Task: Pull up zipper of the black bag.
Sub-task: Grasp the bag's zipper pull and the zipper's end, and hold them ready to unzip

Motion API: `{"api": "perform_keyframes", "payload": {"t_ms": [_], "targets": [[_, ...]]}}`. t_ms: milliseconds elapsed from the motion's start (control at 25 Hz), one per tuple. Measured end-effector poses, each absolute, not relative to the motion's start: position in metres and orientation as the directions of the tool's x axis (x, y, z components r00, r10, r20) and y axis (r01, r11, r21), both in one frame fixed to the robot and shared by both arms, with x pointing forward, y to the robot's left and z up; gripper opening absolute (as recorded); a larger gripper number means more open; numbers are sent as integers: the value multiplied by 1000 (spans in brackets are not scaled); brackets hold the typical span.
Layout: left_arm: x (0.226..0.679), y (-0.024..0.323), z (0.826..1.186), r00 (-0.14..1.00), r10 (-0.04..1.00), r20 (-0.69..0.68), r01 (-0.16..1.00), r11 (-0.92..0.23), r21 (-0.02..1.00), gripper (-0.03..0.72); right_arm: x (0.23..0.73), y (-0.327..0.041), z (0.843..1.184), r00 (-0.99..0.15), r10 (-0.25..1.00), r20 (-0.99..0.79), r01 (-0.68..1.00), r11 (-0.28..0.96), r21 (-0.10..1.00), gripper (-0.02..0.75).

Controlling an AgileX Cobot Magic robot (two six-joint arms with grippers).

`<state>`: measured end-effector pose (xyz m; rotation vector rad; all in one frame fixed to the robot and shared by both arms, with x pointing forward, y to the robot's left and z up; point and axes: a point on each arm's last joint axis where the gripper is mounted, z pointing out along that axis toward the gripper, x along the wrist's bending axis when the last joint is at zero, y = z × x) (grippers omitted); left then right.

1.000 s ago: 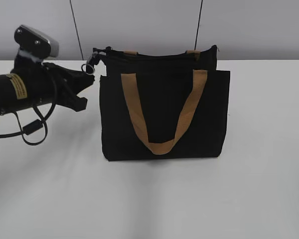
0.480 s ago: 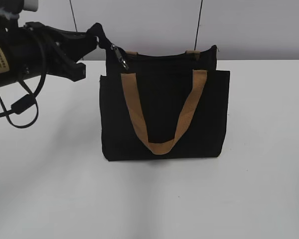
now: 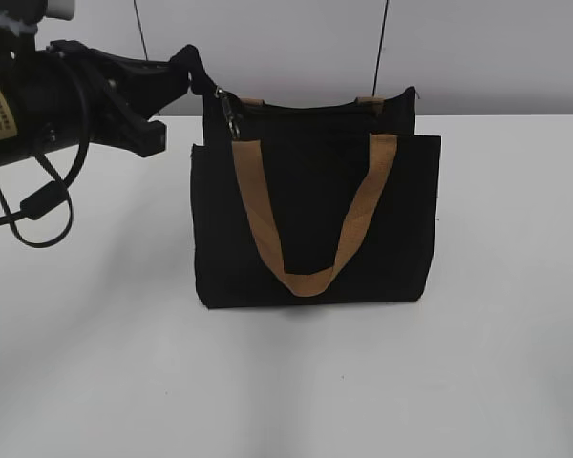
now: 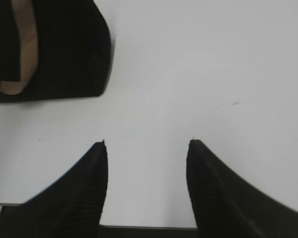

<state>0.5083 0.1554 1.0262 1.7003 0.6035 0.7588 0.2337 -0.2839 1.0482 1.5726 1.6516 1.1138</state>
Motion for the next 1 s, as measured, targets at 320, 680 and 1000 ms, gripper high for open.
{"api": "perform_keyframes", "payload": {"t_ms": [320, 680, 1000], "targets": [[508, 155, 1027, 662, 728, 175, 8, -241, 971, 6, 283, -262, 1055, -400, 904, 151, 608, 139, 781, 401], [507, 152, 1035, 680, 713, 171, -63, -176, 982, 6, 359, -237, 1067, -587, 782, 212, 557, 199, 807, 401], [507, 152, 1035, 679, 714, 168, -64, -171, 983, 6, 432, -195, 1065, -758, 648, 79, 430, 405, 807, 401]]}}
